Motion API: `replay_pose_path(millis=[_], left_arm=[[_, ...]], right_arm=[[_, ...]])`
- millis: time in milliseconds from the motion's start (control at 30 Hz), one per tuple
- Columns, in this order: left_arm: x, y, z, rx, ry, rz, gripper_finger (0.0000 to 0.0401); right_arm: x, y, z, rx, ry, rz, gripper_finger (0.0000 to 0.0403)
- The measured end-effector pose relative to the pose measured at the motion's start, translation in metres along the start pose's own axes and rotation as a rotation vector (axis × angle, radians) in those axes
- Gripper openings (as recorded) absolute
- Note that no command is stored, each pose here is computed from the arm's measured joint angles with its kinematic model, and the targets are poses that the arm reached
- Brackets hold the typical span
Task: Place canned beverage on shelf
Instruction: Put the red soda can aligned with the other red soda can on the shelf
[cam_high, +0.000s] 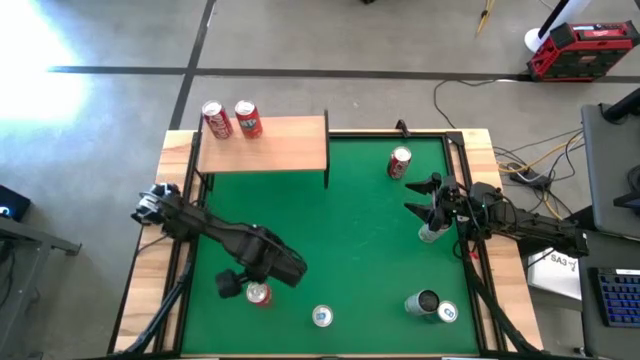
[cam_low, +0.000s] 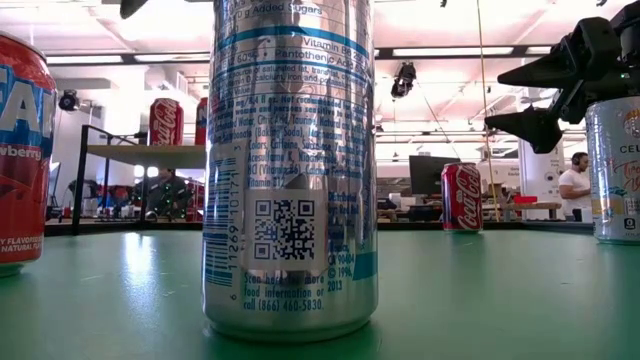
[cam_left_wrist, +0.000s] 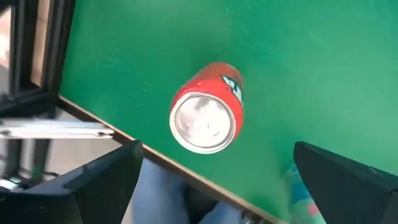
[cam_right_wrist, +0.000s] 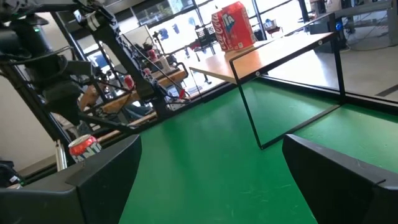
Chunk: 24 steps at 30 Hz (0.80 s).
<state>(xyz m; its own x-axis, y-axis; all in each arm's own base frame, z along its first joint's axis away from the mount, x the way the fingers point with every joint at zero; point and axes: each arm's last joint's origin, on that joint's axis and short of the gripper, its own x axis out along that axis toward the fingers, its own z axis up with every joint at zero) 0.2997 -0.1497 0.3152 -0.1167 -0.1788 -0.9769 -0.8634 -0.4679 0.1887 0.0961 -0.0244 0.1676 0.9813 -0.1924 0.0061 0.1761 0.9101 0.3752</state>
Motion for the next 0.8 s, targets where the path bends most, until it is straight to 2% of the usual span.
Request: replay_pose_path(millis=[233, 367, 533, 733, 800], left_arm=[[0.010, 0.006, -0.024, -0.353, 0.001, 0.003, 0.0398], [0.018, 0.014, -0.040, -0.488, -0.003, 0.010, 0.0398], [0.031, 0.023, -0.053, -0.475, -0.043, 0.015, 0.0394], [0.046, 0.025, -0.052, -0.465, -0.148, -0.108, 0.0385], [0.048, 0.024, -0.051, -0.467, -0.158, -0.119, 0.0381]], right_arm=[[0.000, 0.000, 0.000, 0.000, 0.000, 0.000, 0.0382], [0.000, 0.000, 0.000, 0.000, 0.000, 0.000, 0.0382], [0.000, 0.000, 0.000, 0.000, 0.000, 0.000, 0.0382], [0.000, 0.000, 0.000, 0.000, 0.000, 0.000, 0.0382], [0.000, 0.000, 0.000, 0.000, 0.000, 0.000, 0.0382]])
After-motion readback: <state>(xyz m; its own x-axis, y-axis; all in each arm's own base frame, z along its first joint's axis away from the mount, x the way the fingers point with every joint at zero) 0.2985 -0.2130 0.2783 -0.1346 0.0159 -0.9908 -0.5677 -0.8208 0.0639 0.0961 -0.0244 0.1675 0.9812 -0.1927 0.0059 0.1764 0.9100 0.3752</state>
